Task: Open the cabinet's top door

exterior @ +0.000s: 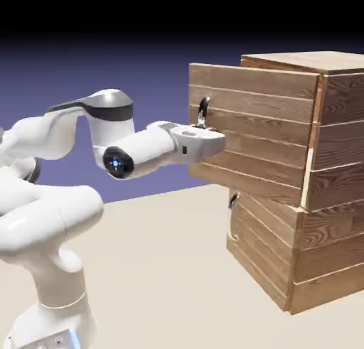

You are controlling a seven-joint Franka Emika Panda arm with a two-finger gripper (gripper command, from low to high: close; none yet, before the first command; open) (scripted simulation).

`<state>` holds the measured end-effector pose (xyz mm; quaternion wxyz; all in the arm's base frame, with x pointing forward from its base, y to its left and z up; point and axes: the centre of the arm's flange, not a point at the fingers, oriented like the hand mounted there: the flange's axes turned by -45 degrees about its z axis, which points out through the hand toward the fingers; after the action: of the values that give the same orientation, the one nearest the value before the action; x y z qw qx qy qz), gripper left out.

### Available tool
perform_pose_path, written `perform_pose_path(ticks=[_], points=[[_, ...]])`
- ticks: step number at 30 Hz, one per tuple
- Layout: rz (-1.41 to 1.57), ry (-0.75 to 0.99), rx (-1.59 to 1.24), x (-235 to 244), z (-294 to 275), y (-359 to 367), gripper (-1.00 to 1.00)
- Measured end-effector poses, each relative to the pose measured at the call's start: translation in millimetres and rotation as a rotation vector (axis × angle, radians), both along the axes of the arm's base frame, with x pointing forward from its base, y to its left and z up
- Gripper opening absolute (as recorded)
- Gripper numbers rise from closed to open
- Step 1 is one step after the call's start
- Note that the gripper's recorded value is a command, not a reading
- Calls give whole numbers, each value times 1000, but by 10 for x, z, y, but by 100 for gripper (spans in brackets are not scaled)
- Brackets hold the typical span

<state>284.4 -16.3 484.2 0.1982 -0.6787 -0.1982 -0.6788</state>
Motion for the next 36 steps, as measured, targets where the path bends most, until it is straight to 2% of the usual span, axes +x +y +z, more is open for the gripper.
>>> perform_pose_path(ticks=[19, 36], points=[[378, 0, 0, -326, 0, -1056, -100], [754, 0, 0, -240, 0, -2152, -100]])
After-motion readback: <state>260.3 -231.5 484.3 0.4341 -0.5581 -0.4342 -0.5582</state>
